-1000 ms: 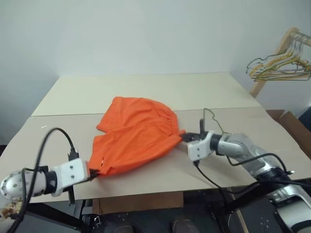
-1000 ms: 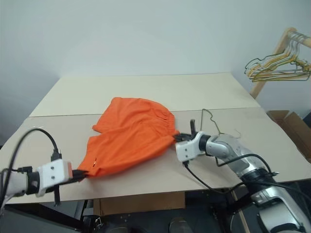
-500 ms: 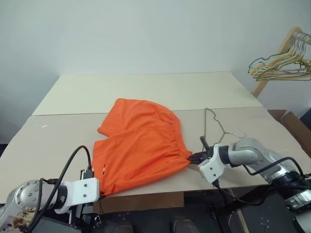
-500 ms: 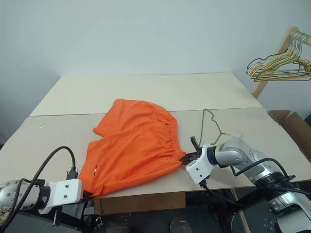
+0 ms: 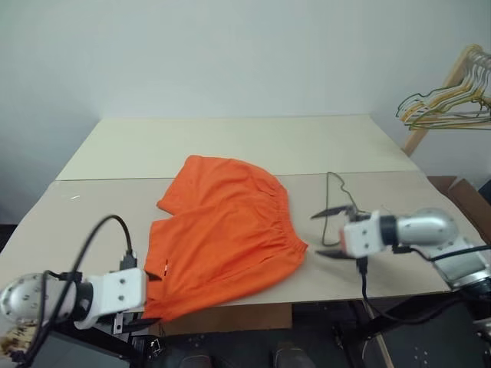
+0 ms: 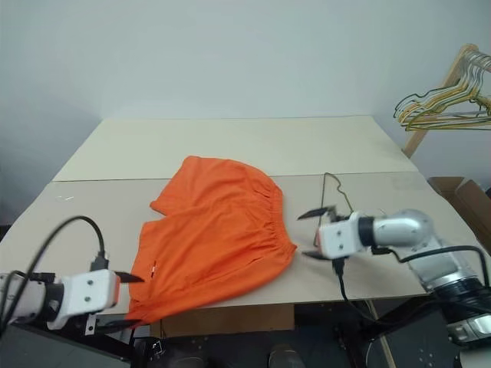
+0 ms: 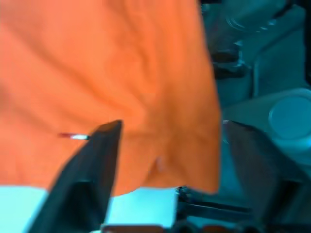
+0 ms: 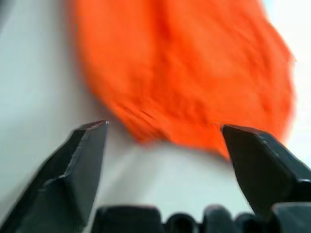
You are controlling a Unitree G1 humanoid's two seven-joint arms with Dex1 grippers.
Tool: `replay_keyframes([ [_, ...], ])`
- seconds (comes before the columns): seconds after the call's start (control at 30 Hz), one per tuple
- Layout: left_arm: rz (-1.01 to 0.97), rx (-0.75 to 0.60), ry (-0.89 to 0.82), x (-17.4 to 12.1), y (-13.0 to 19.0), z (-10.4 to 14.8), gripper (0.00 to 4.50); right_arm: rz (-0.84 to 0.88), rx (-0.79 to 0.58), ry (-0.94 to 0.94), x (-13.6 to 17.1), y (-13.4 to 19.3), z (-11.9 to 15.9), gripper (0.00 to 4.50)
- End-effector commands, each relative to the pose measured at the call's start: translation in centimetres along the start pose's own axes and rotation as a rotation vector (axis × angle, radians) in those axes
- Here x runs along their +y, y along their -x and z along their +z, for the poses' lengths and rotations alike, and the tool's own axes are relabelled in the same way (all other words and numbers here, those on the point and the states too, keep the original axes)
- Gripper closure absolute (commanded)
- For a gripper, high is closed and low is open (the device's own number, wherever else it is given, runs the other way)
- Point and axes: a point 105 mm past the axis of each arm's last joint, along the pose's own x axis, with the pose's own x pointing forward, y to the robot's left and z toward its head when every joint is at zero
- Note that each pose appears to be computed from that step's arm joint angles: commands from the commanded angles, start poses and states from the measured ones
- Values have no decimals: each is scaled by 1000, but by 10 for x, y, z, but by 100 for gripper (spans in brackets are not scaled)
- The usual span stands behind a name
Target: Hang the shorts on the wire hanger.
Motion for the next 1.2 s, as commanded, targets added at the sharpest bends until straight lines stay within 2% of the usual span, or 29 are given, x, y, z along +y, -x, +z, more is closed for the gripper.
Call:
replay_keyframes([
  [0.03, 137, -120, -27, 27, 2, 20, 18, -253, 82, -178, -35, 0, -19, 35],
  [0.1, 176, -195, -25, 35, -2, 32, 18, -325, 175, -325, -42, -5, -37, 35],
  [0.17, 213, -323, -1, 44, -8, 50, 18, -450, 313, -568, -52, -11, -62, 35],
  [0.23, 227, -442, 17, 50, -13, 69, 18, -572, 385, -780, -57, -16, -76, 35],
  [0.33, 202, -587, 40, 51, -15, 89, 18, -682, 419, -1019, -56, -24, -83, 35],
  [0.4, 165, -645, 50, 49, -15, 98, 18, -736, 434, -1109, -54, -30, -85, 35],
  [0.67, 102, -562, 6, 45, -27, 90, 18, -731, 535, -1249, -29, -60, -93, 35],
  [0.93, 96, -535, -5, 42, -30, 86, 18, -630, 591, -1346, -3, -80, -96, 35],
  [1.03, 99, -521, -4, 40, -31, 84, 15, -578, 603, -1345, 6, -85, -95, 91],
  [1.2, 103, -511, -9, 38, -33, 83, 15, -537, 608, -1372, 13, -91, -94, 251],
])
